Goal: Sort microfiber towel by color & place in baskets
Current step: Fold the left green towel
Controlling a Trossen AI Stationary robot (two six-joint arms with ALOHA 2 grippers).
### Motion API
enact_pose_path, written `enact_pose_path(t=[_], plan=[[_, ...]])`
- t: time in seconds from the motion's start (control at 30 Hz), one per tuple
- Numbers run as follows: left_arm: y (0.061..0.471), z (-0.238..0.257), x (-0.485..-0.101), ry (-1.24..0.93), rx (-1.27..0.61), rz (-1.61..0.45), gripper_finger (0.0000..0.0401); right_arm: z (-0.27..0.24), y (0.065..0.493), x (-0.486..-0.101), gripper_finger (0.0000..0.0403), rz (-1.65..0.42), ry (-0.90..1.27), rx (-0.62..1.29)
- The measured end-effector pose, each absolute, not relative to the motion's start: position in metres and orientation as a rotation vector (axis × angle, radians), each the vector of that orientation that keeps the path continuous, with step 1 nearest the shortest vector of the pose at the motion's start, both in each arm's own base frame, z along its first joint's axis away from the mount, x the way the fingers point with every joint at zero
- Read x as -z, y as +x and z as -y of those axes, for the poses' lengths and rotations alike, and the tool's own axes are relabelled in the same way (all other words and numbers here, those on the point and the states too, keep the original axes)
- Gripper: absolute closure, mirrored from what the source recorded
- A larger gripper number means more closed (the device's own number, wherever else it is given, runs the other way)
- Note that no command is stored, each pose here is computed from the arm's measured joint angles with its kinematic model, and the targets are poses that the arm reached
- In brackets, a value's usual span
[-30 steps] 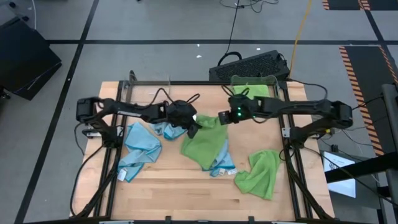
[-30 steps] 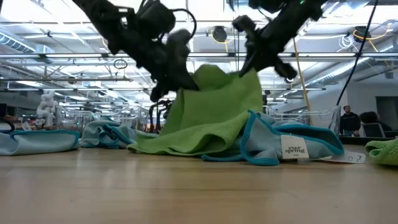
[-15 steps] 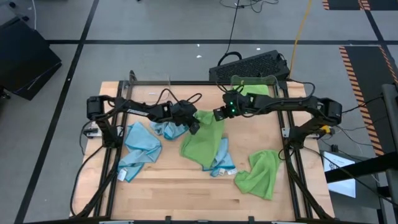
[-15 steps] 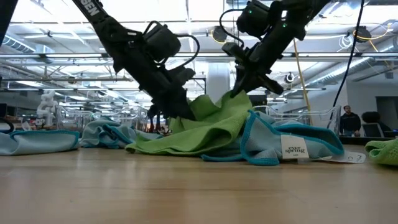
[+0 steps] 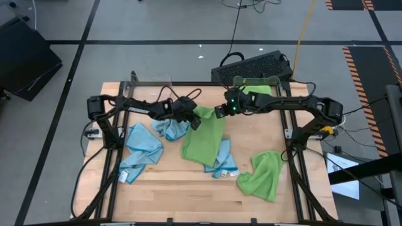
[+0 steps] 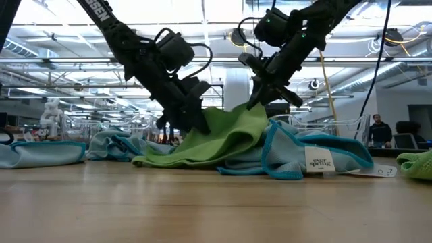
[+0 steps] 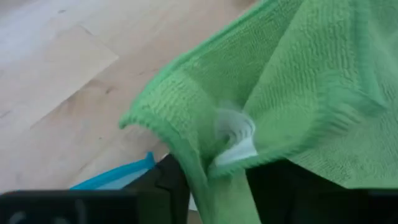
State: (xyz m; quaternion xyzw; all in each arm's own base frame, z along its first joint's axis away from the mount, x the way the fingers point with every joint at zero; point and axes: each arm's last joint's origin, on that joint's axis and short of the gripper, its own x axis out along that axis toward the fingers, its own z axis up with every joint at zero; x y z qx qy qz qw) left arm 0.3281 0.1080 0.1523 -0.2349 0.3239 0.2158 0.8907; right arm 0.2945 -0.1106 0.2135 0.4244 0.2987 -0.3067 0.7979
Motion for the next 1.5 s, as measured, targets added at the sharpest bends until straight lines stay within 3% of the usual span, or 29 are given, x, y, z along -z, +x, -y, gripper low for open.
enact_pose_path(t=[0.17,0.57,0.7,0.87,1.13,1.3,1.5], plan=[[0.324,-0.117,-0.17,-0.415,-0.443,-0.65,0.0229,0.114,0.293,-0.214,0.0399,-0.639,0.911,0.665],[0.314,-0.141,-0.202,-0.273,-0.36,-0.665,0.0219,0.115,0.293,-0.214,0.0399,-0.637,0.9,0.664],[0.315,-0.146,-0.21,-0.144,-0.382,-0.697,0.018,0.115,0.293,-0.214,0.0399,-0.637,0.9,0.663],[0.317,-0.164,-0.204,-0.194,-0.338,-0.693,0.0136,0.115,0.293,-0.214,0.0399,-0.634,0.9,0.662],[0.344,-0.18,-0.183,-0.039,-0.021,-0.685,0.0185,0.115,0.293,-0.214,0.0399,-0.632,0.905,0.664],[0.359,-0.186,-0.183,0.083,0.032,-0.683,0.0217,0.119,0.293,-0.215,0.0399,-0.602,0.933,0.68],[0.361,-0.194,-0.163,0.034,0.06,-0.77,0.0273,0.122,0.29,-0.214,0.0399,-0.621,0.918,0.688]])
